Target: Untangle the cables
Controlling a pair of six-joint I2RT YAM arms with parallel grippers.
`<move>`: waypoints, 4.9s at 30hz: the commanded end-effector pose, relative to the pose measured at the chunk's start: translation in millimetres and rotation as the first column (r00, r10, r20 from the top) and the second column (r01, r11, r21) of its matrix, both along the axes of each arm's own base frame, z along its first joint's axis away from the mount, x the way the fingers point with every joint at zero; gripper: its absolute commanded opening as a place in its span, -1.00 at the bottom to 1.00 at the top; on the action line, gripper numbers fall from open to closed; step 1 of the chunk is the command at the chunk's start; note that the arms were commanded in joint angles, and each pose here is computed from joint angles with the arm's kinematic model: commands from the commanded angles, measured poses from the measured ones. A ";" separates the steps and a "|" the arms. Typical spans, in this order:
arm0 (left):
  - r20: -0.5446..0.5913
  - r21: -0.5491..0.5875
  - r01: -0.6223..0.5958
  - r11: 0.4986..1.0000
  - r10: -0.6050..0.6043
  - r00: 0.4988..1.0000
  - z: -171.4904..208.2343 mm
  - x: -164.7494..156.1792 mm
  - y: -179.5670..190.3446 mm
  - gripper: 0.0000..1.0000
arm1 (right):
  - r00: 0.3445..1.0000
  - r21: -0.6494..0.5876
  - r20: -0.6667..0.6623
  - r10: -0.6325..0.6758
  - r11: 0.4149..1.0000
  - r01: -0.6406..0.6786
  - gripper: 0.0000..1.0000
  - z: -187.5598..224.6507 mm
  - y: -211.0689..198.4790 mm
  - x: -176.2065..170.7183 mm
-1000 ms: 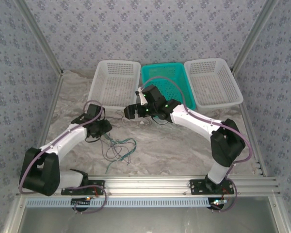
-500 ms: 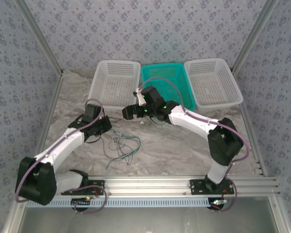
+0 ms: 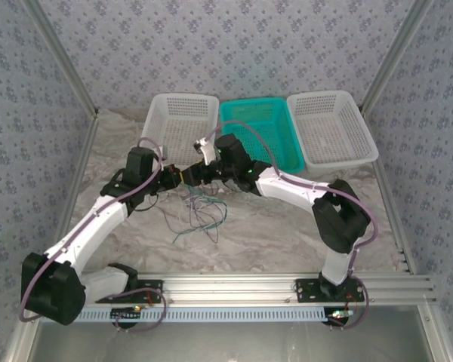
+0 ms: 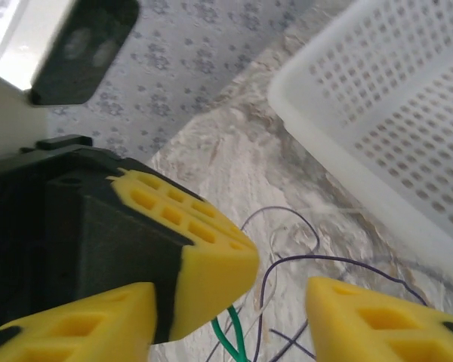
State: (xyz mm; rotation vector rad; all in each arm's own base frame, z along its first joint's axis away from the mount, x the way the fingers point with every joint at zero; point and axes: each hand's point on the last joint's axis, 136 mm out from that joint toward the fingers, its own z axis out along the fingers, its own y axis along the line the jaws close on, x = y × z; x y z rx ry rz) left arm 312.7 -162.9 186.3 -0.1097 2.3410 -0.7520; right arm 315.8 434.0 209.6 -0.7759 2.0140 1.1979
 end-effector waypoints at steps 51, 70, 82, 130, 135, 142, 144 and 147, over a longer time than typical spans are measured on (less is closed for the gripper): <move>0.493 -0.087 0.076 0.993 -0.024 0.870 202.7 -11.4 16.2 -1.00 | 0.981 -0.037 0.143 0.132 0.991 -0.128 -1.00 -28.6 11.0 -30.4; 0.710 0.028 -0.299 0.954 0.192 0.677 274.5 -35.7 97.7 -1.00 | 0.992 -0.317 -0.060 0.106 0.941 -0.120 -0.63 -141.7 -51.0 -59.1; 0.574 0.029 -0.007 1.000 -0.011 0.819 217.0 2.8 35.4 -1.00 | 0.982 -0.070 0.184 0.030 0.997 -0.018 0.30 5.6 -72.4 -47.1; -0.082 -0.525 -0.215 0.824 0.202 0.976 65.9 -7.1 54.5 0.05 | 0.919 0.255 0.388 -0.071 0.966 -0.033 -1.00 154.1 -34.8 22.9; -0.042 -0.583 -0.172 0.794 0.182 0.982 67.5 -2.9 55.4 -0.11 | 0.930 0.271 0.362 -0.065 0.962 -0.039 -1.00 155.4 -36.1 22.9; -0.060 -0.612 -0.161 0.774 0.157 0.986 61.9 1.5 51.0 -0.39 | 0.932 0.276 0.357 -0.054 0.960 -0.050 -1.00 156.1 -31.6 22.2; -0.080 -0.606 -0.177 0.775 0.162 0.984 56.2 1.6 51.8 -0.41 | 0.933 0.276 0.355 -0.050 0.960 -0.053 -1.00 156.4 -30.9 22.3; -0.102 -0.592 -0.199 0.781 0.172 0.980 48.6 0.9 53.5 -0.34 | 0.932 0.277 0.359 -0.045 0.959 -0.060 -1.00 158.3 -30.4 21.2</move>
